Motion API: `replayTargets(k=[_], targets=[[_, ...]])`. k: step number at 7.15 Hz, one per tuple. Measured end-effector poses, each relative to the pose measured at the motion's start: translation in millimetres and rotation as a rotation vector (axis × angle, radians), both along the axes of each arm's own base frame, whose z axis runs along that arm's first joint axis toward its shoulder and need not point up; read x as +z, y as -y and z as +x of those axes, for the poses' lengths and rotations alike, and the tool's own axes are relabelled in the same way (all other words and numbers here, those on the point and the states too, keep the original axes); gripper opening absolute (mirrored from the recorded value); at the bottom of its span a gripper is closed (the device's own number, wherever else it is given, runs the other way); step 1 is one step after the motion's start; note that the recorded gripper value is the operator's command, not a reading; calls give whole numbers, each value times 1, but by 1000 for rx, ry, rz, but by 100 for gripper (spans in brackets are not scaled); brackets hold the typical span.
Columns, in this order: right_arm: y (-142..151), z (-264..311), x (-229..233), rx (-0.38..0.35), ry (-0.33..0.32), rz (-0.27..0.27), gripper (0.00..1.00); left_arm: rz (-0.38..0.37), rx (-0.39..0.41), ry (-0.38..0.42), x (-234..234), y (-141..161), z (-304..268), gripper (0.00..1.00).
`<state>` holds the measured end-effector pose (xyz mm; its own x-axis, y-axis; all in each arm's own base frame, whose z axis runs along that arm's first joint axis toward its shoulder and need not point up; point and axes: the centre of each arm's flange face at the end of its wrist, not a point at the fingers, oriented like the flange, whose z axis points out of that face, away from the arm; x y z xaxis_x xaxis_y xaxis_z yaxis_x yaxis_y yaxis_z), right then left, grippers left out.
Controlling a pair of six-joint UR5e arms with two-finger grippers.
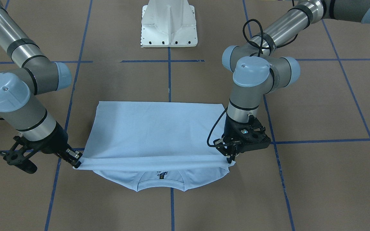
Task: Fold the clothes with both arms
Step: 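Release the hem and raise both grippers away from the folded shirt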
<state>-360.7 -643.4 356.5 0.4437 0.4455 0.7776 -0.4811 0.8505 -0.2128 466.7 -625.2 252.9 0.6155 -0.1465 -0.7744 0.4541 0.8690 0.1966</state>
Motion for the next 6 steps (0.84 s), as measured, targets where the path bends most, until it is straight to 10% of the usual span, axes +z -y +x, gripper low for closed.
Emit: replayTargets(k=[2,3,4,5,6], targets=[[6,-5,-4,-2,1,4,0,1,-13,25,-1,12,11,1],[7,-6,-7,-4,4,9,30,3,-17,31,-1,14,13,66],[7,-7,-9,-6,7,13,46,5,-18,33,-1,13,15,87],[7,-7,-12,-7,10,17,82,10,-18,29,-2,13,16,99],[6,-7,-14,-8,12,20,100,16,-17,22,-3,12,17,99]])
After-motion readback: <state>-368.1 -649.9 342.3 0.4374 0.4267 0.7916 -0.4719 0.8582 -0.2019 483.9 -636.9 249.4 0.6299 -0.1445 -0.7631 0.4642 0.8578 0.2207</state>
